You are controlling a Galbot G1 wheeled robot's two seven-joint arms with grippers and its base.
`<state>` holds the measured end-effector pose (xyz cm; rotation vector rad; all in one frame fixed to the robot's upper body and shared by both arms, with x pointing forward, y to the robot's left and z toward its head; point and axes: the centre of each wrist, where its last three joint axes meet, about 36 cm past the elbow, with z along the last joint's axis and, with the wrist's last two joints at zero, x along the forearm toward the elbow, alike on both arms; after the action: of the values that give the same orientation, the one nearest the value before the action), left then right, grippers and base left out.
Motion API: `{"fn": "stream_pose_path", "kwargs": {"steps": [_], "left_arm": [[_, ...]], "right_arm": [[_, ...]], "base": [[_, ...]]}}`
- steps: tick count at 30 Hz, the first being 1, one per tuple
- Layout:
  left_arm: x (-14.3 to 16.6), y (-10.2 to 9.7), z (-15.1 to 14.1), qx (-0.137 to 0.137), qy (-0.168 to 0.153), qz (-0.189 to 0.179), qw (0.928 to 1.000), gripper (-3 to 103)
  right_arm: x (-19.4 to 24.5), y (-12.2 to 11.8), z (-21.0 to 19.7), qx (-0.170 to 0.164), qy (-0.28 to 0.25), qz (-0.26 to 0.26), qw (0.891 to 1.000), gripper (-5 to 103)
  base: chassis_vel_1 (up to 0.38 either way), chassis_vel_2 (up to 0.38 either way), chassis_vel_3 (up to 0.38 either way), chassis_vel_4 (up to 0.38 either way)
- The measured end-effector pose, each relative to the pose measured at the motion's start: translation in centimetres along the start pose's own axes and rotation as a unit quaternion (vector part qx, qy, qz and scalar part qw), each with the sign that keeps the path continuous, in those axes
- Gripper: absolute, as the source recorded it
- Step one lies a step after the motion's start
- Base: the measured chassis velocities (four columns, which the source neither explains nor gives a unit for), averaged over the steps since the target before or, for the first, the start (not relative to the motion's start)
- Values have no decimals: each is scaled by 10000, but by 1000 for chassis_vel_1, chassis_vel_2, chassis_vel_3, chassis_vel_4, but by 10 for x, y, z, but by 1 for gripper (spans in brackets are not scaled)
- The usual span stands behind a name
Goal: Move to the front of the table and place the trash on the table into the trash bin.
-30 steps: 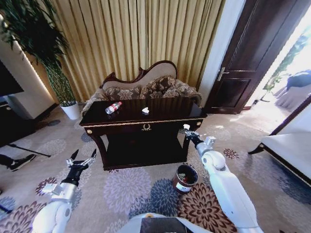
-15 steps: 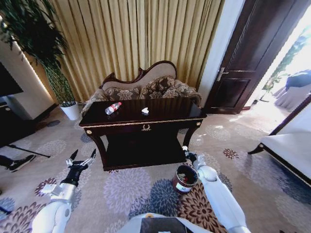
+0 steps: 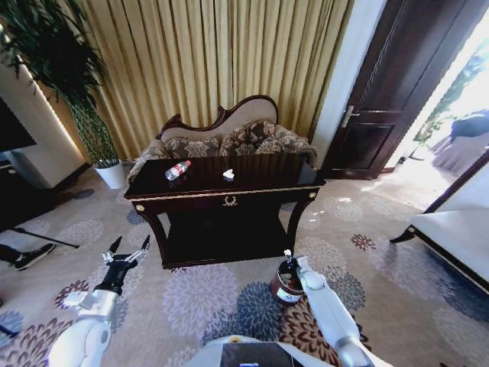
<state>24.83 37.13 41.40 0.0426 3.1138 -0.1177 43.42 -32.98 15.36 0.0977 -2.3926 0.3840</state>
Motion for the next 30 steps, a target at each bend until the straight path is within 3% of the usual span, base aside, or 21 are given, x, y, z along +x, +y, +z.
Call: {"fn": "stream_pose_path", "kwargs": {"steps": [2, 7, 15, 16, 23, 26, 30], "left_arm": [[1, 0, 0, -1, 3, 3, 10000, 100], [1, 0, 1, -5, 10, 11, 10000, 100], [1, 0, -2, -21, -17, 49, 10000, 100], [1, 0, -2, -21, -17, 49, 10000, 100], [3, 0, -2, -34, -25, 71, 10000, 100], [4, 0, -2, -39, -36, 70, 10000, 100], [4, 0, -3, -43, -48, 74, 10000, 100]], "right_arm": [[-2, 4, 8, 6, 78, 35, 10000, 14], [-3, 7, 17, 6, 151, 77, 9999, 24], [-4, 7, 17, -19, 40, 240, 9997, 57], [-4, 7, 17, -19, 40, 240, 9997, 57], [-2, 8, 15, -41, -43, 269, 9996, 89], [-2, 9, 14, -48, -60, 269, 9996, 98], [-1, 9, 14, -55, -82, 267, 9996, 100]], "base": [[0, 0, 0, 0], [0, 0, 0, 0], [0, 0, 0, 0], [0, 0, 0, 0], [0, 0, 0, 0], [0, 0, 0, 0], [0, 0, 0, 0]]}}
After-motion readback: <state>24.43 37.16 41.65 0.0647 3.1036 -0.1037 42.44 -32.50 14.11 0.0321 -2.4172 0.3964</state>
